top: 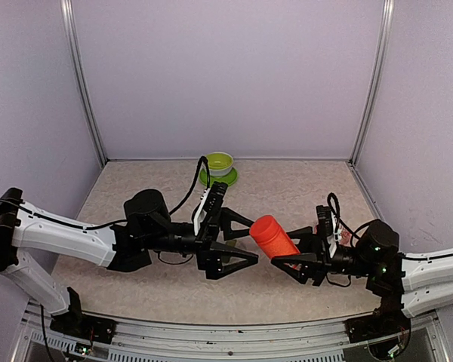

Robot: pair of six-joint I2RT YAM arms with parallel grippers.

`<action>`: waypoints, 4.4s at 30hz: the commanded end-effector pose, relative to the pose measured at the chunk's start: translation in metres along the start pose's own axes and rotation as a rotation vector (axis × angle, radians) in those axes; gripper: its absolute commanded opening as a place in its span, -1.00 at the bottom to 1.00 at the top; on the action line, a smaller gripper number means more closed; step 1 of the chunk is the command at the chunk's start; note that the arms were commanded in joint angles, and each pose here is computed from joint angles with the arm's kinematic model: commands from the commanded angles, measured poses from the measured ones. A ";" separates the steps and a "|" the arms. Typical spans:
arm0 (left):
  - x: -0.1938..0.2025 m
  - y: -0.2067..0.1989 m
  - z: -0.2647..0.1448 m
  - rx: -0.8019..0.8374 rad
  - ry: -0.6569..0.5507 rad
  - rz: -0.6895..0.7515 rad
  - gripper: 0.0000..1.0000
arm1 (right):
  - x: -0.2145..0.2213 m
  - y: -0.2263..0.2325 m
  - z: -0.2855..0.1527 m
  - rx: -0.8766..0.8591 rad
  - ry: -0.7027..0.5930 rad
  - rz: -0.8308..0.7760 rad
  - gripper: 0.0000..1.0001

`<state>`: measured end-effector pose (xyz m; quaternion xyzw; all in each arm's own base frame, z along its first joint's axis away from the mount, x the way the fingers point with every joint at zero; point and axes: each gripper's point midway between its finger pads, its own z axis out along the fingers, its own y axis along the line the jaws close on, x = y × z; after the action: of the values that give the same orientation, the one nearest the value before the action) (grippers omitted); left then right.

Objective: Sort the pills into containers
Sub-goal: Unscrew the lid of the pill bottle from the pill bottle.

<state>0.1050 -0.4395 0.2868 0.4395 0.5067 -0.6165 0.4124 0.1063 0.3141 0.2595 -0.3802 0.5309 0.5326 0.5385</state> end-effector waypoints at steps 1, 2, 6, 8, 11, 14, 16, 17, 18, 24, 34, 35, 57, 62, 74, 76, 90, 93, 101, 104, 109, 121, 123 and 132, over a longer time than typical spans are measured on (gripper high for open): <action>-0.004 0.001 -0.008 -0.031 -0.012 0.007 0.97 | -0.013 -0.001 -0.008 0.024 -0.053 -0.040 -0.63; -0.004 0.003 -0.010 -0.041 -0.014 0.010 0.97 | -0.013 0.002 -0.008 0.009 -0.048 -0.043 -0.63; -0.011 0.009 -0.015 -0.064 -0.038 0.024 0.98 | -0.005 0.013 -0.002 -0.069 -0.007 -0.042 -0.64; -0.014 0.008 -0.015 -0.048 -0.046 0.033 0.98 | 0.000 0.017 0.003 -0.108 0.009 -0.030 -0.65; -0.015 0.006 -0.010 -0.022 -0.040 0.037 0.98 | 0.006 0.020 0.012 -0.141 0.022 -0.012 -0.65; -0.011 0.007 -0.005 -0.003 -0.025 0.030 0.98 | 0.011 0.023 0.020 -0.163 0.030 0.000 -0.65; -0.008 0.006 -0.004 0.011 -0.017 0.024 0.97 | 0.013 0.024 0.024 -0.176 0.033 0.004 -0.65; -0.006 0.006 -0.004 0.016 -0.014 0.019 0.97 | 0.014 0.024 0.026 -0.175 0.035 0.006 -0.65; -0.005 0.006 -0.003 0.020 -0.011 0.015 0.97 | 0.014 0.024 0.027 -0.176 0.034 0.009 -0.65; -0.001 0.000 -0.005 0.049 -0.014 0.001 0.94 | 0.015 0.010 0.029 -0.098 0.033 0.011 -0.64; 0.000 0.008 -0.009 -0.007 -0.013 0.002 0.83 | 0.013 -0.001 0.020 -0.013 0.022 0.005 -0.64; 0.001 0.009 -0.009 -0.014 -0.011 0.001 0.82 | 0.012 -0.002 0.019 -0.008 0.021 0.005 -0.64; -0.001 0.028 -0.010 -0.076 -0.008 -0.039 -0.08 | 0.017 0.005 0.018 -0.048 0.038 -0.003 -0.65; 0.000 0.029 -0.010 -0.077 -0.004 -0.089 -0.29 | 0.019 0.003 0.014 -0.030 0.038 -0.030 -0.66; -0.009 0.050 -0.015 -0.314 -0.011 -0.234 -0.36 | 0.028 -0.020 0.004 0.109 0.061 -0.145 -0.68; -0.009 0.055 -0.017 -0.362 -0.023 -0.254 -0.36 | 0.031 -0.023 0.004 0.123 0.073 -0.154 -0.69; -0.007 0.077 -0.020 -0.533 -0.037 -0.472 -0.39 | 0.041 -0.035 0.002 0.180 0.118 -0.265 -0.70; -0.008 0.076 -0.019 -0.540 -0.039 -0.479 -0.28 | 0.038 -0.035 0.001 0.184 0.111 -0.279 -0.70; -0.014 0.068 -0.016 -0.492 -0.056 -0.417 0.57 | 0.032 -0.023 0.006 0.114 0.089 -0.265 -0.71; -0.020 0.064 -0.017 -0.473 -0.071 -0.378 0.85 | 0.032 -0.019 0.008 0.090 0.084 -0.246 -0.71; -0.029 0.050 -0.013 -0.389 -0.085 -0.285 0.98 | 0.028 -0.011 0.012 0.045 0.053 -0.195 -0.72; -0.006 0.022 -0.007 -0.195 -0.067 -0.177 0.97 | 0.024 -0.001 0.031 -0.033 -0.001 -0.080 -0.72; -0.003 0.021 -0.007 -0.184 -0.059 -0.171 0.93 | 0.024 -0.001 0.033 -0.037 0.002 -0.075 -0.72; 0.006 0.020 -0.008 -0.187 -0.038 -0.140 0.74 | 0.035 -0.015 0.038 0.028 0.037 -0.034 -0.72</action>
<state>0.1305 -0.4349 0.2764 0.3330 0.5986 -0.6017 0.4109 0.1158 0.3513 0.2121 -0.4158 0.5466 0.5016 0.5261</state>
